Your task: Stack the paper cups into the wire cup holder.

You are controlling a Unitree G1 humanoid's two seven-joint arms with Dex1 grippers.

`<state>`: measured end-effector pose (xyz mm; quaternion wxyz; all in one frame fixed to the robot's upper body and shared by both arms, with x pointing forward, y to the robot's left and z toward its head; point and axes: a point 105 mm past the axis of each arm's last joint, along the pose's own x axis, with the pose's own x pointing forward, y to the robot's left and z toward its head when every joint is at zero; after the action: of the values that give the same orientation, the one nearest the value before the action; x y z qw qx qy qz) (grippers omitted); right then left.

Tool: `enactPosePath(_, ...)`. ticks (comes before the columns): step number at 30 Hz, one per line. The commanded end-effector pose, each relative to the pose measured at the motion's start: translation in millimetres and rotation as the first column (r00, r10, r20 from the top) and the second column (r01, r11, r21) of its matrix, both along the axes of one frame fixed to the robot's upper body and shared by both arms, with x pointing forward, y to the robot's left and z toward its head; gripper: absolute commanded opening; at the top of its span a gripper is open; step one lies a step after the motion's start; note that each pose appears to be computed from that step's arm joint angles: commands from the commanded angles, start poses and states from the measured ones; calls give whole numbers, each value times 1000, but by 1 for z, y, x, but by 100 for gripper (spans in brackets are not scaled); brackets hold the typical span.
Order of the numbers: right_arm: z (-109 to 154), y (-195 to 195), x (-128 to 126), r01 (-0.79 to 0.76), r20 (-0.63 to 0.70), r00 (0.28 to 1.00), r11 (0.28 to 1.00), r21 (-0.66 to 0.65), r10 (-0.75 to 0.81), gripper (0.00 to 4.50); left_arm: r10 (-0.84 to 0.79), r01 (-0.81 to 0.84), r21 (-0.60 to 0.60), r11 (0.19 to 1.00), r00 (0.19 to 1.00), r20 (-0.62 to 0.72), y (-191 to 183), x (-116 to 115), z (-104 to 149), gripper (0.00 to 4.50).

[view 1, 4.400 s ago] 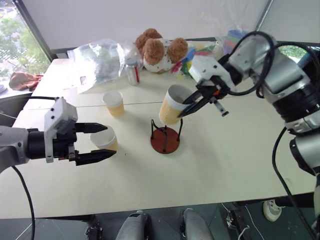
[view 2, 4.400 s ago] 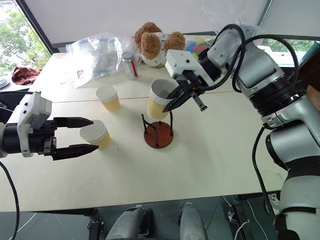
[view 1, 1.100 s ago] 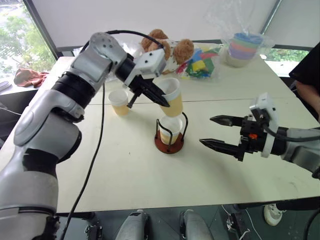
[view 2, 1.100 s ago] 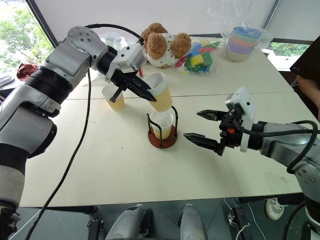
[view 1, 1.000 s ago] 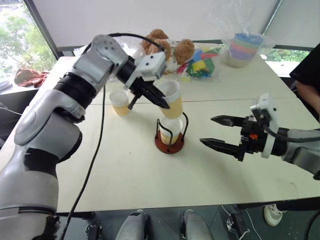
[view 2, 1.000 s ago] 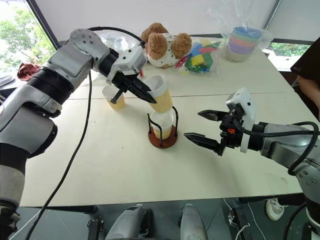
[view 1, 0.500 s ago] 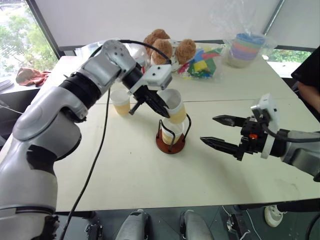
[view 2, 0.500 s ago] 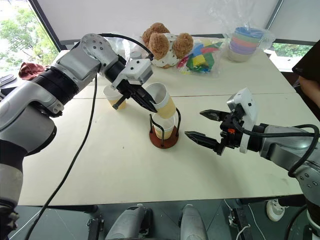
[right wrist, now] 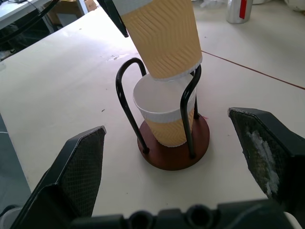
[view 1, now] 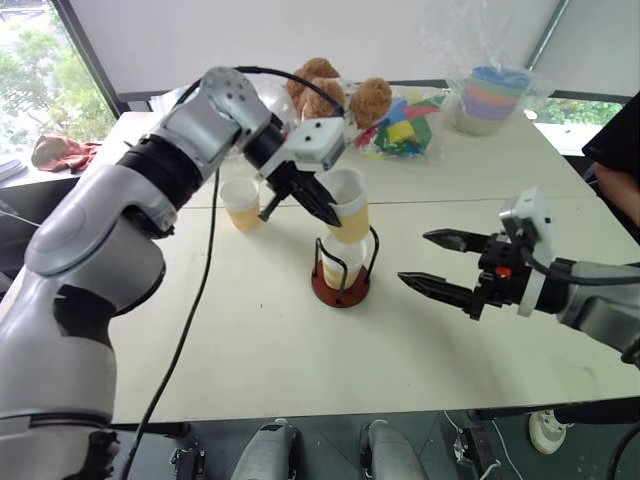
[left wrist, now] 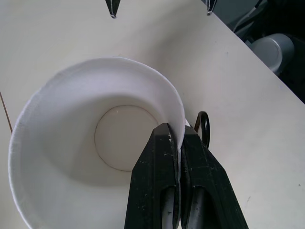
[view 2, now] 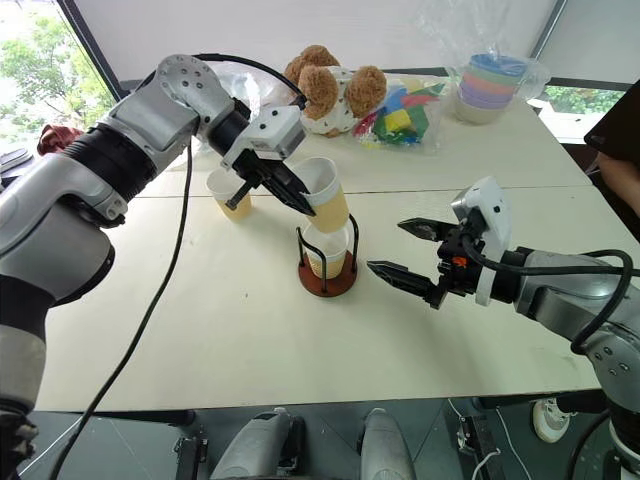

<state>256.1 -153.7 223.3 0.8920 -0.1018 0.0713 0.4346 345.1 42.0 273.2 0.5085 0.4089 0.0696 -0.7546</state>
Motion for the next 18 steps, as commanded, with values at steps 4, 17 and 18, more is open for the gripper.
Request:
enactPosePath(4, 9, 3, 0, -19, 44, 999, 1000, 3, 19, 450, -23, 22, 18, 1000, 999, 37, 5, -12, 23, 6)
enactPosePath(17, 5, 7, -11, -65, 7, 998, 998, 11, 65, 450, -71, 69, 76, 995, 997, 30, -1, -12, 2, 6)
enactPosePath(18, 4, 8, -14, -76, 0, 997, 997, 10, 76, 450, -71, 68, 84, 994, 997, 35, -2, -10, 0, 6)
